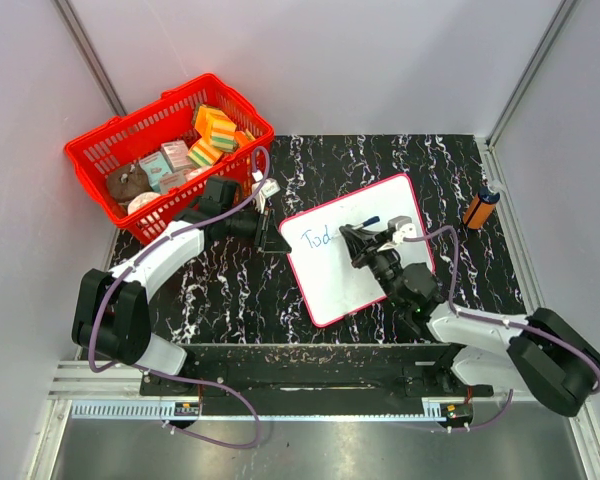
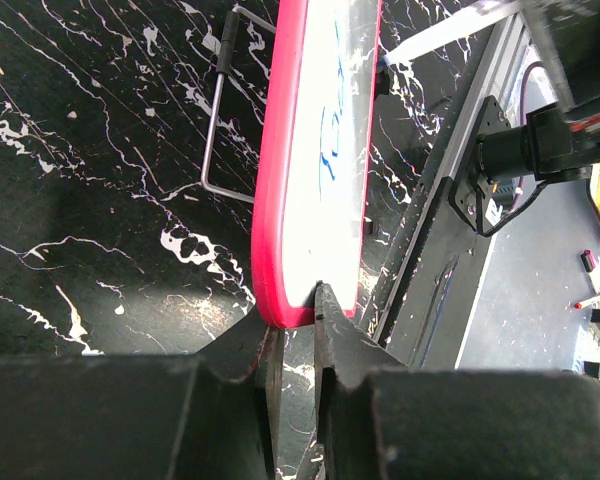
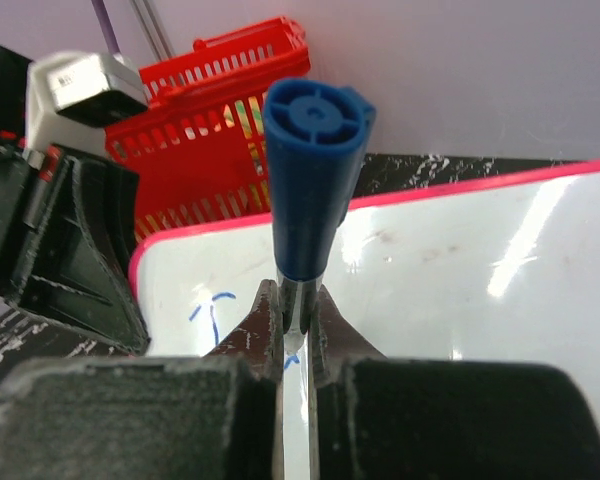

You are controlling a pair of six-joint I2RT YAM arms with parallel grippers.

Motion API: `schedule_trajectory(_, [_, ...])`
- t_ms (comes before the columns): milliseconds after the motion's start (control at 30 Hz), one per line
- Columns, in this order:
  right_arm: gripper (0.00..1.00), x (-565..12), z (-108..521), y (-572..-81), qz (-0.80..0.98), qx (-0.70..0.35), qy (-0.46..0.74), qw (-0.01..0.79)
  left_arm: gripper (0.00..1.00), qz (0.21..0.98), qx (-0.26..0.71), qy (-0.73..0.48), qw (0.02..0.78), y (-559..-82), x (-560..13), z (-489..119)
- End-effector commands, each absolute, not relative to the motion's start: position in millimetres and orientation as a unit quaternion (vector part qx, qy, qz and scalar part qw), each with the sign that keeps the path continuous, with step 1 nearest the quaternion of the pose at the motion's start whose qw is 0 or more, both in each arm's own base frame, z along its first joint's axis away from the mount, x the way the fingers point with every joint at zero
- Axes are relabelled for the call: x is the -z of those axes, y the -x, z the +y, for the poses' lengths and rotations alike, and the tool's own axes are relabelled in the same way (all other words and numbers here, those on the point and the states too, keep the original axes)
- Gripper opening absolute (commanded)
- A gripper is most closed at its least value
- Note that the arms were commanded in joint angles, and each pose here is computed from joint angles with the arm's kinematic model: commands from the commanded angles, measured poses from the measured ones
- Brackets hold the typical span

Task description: Write a sentence on the whiteboard

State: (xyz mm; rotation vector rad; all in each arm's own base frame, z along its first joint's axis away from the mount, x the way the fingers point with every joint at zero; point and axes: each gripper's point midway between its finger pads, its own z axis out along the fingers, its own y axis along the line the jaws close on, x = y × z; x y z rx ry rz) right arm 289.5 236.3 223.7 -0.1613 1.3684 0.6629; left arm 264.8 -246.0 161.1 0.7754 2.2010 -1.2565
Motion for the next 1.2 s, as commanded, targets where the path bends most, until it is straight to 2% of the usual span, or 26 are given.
schedule_trajectory(0, [0.00,-266.1,226.6,-283.2,0.576,-0.320,0.054,0.751,0.00,0.819,0.415,-0.346,0.193,-234.4,-117.1,-241.1])
schedule_trajectory(233, [0.00,-262.5,225.6,-299.5,0.595,-0.280,0.055,0.751,0.00,0.820,0.414,-0.345,0.192,-234.2,-117.5,-240.8])
schedule_trajectory(1167, [0.00,-246.8,233.3,-313.9,0.612,-0.292,0.054,0.733,0.00,0.820,0.411,-0.348,0.192,-233.1,-116.9,-241.3])
